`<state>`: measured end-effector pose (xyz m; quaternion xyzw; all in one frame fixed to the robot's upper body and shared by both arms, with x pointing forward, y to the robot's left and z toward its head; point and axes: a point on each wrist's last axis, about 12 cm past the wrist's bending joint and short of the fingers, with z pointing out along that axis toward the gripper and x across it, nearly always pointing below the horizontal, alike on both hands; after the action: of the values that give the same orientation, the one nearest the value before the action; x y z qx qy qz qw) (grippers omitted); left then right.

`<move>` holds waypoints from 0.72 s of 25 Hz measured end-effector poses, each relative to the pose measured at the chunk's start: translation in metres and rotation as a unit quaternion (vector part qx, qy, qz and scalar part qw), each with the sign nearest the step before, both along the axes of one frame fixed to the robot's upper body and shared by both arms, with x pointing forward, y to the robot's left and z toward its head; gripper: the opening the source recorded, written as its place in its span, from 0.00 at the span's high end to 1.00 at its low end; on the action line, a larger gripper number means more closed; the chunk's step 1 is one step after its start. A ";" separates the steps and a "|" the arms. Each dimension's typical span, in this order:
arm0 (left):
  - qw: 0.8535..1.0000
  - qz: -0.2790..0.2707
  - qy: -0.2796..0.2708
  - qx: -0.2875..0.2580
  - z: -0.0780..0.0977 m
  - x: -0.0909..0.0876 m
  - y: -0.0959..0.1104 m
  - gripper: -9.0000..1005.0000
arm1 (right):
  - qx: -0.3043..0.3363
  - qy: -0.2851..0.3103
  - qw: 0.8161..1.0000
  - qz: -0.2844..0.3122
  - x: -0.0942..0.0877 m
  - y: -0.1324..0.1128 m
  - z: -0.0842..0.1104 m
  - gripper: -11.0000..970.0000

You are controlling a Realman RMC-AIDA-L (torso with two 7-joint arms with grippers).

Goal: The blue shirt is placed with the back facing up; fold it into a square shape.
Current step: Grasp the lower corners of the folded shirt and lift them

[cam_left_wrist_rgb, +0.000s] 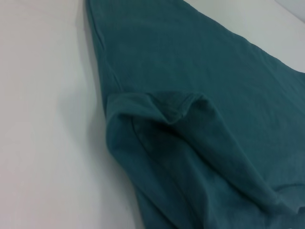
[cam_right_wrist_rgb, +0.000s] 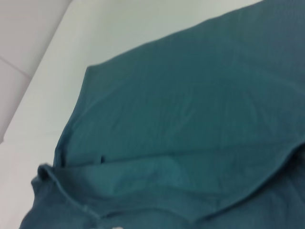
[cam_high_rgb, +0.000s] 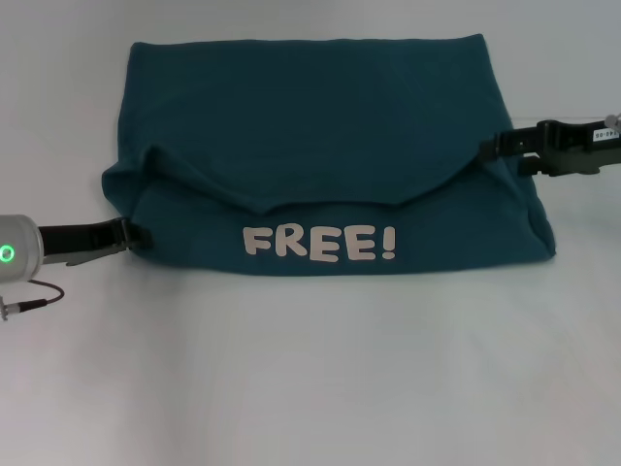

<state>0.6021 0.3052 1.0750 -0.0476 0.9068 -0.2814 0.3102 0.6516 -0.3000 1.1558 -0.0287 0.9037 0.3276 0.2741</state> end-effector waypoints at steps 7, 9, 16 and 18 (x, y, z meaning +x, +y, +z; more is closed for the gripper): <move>1.000 -0.006 -0.004 0.000 0.004 0.002 -0.001 0.94 | -0.024 0.028 0.999 0.025 -0.010 -0.013 -0.002 0.12; 1.000 -0.006 -0.004 0.000 0.005 0.003 -0.001 0.95 | -0.039 0.036 0.998 0.028 -0.014 -0.019 -0.004 0.12; 1.000 -0.008 -0.008 0.001 0.007 0.005 -0.002 0.95 | -0.054 0.038 0.998 0.020 -0.026 -0.035 -0.012 0.12; 1.000 -0.008 -0.009 0.001 0.008 0.006 -0.002 0.95 | -0.053 0.035 0.998 0.019 -0.027 -0.036 -0.013 0.12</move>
<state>0.6078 0.3030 1.0827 -0.0370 0.9047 -0.2831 0.3162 0.6243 -0.3360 1.1426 -0.0489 0.9282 0.2850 0.2342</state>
